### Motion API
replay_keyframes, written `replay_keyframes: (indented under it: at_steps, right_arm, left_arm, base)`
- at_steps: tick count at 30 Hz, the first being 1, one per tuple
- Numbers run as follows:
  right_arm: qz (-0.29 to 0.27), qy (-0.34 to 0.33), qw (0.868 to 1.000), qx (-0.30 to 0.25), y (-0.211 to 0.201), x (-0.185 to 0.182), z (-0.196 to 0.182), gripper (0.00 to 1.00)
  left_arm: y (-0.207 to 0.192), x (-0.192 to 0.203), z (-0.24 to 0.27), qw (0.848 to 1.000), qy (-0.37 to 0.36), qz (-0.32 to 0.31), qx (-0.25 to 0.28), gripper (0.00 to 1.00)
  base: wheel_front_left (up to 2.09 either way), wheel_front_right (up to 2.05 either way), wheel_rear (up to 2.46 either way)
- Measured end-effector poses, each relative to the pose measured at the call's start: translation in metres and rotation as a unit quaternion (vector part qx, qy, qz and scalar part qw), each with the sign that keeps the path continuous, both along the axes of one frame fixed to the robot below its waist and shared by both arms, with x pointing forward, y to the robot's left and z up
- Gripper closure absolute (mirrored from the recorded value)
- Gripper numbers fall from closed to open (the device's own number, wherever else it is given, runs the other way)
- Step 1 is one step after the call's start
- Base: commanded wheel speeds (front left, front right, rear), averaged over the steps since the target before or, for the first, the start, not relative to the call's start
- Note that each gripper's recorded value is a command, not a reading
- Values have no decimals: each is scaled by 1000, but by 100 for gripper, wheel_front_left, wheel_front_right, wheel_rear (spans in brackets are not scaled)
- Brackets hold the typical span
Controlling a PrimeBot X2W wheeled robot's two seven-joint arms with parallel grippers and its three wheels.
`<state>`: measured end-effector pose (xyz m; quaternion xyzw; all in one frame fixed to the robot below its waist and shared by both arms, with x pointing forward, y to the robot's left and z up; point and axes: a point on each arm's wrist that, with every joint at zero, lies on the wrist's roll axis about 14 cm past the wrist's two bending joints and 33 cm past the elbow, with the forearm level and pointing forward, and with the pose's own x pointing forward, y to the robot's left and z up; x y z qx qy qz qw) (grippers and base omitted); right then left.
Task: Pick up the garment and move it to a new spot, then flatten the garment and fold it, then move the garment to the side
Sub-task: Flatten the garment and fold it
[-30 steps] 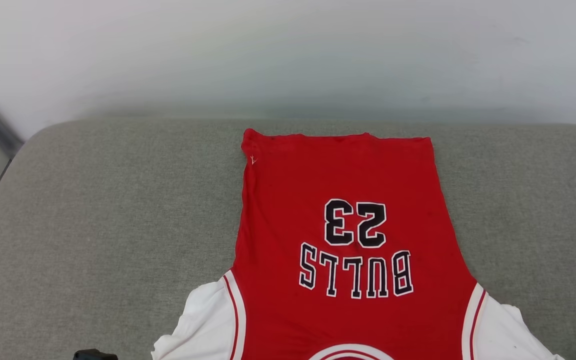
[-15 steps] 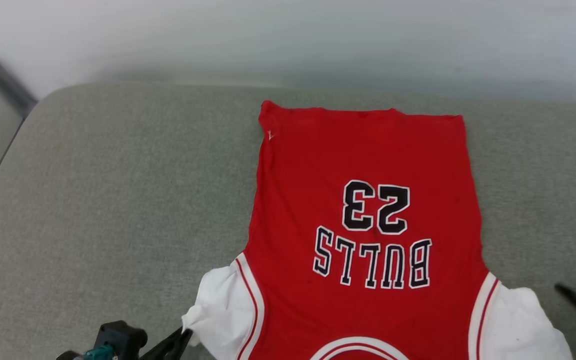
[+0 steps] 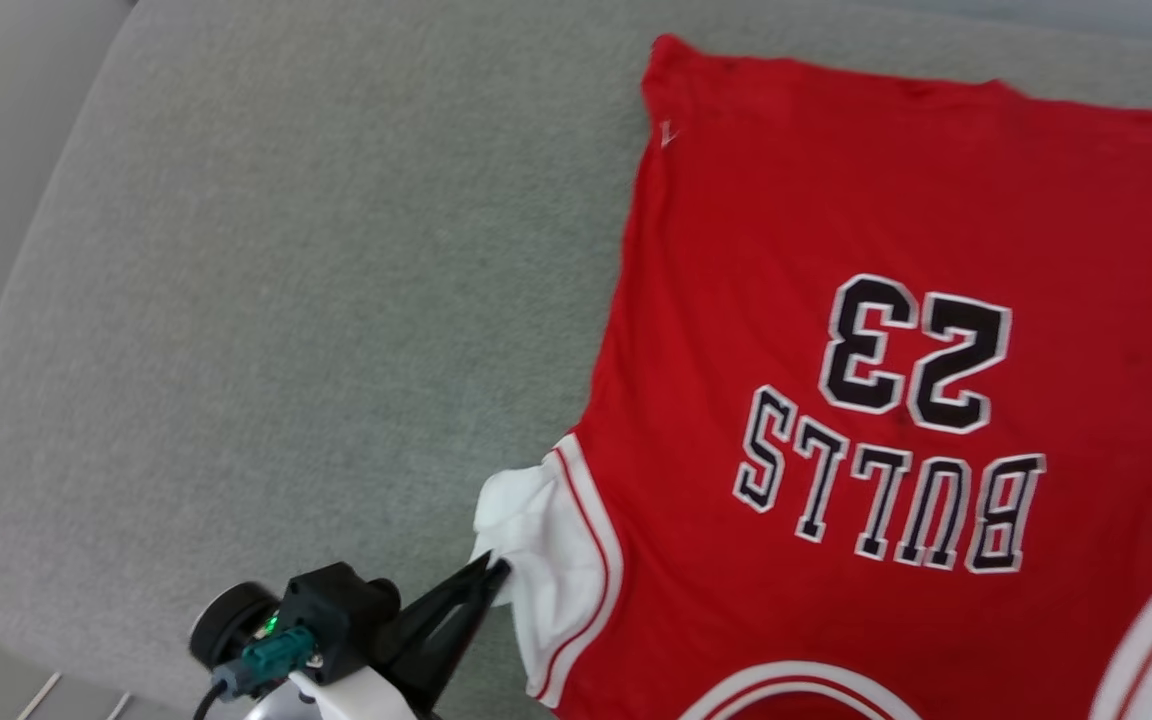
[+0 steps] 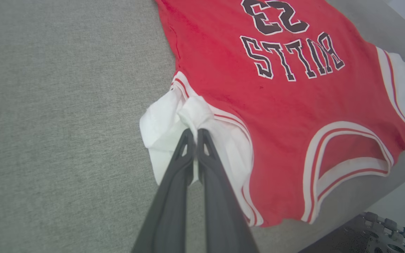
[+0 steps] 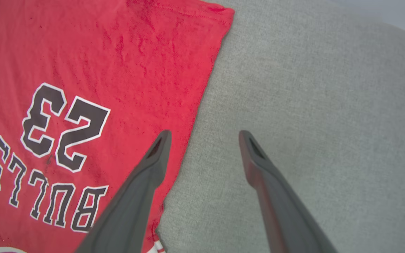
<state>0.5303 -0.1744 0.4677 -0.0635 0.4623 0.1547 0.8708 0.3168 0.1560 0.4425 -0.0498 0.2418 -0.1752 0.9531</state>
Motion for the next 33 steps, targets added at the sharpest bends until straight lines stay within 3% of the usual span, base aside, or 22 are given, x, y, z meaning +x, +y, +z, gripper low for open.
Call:
replay_keyframes:
  at_steps: [4,10,17,24,26,33]
  right_arm:
    - [-19,16,1000,-5,14,46,-7,0]
    - [-30,59,997,-26,35,84,-45,0]
    - [-33,112,992,-50,51,93,-92,0]
    - [-31,136,988,-67,51,87,-113,0]
    - [-33,143,987,-61,51,85,-114,100]
    - [-36,147,986,-67,46,74,-112,100]
  left_arm:
    - [-4,5,-1,1000,6,-2,-3,100]
    - [6,11,-4,1000,17,19,8,100]
    - [10,10,-11,999,34,35,16,100]
    - [16,9,-15,998,39,49,19,100]
    - [18,8,-17,998,41,51,19,100]
    - [22,8,-14,998,34,53,24,100]
  base:
    - [0,0,0]
    - [0,0,0]
    - [0,0,0]
    - [0,0,0]
    - [0,0,0]
    - [0,0,0]
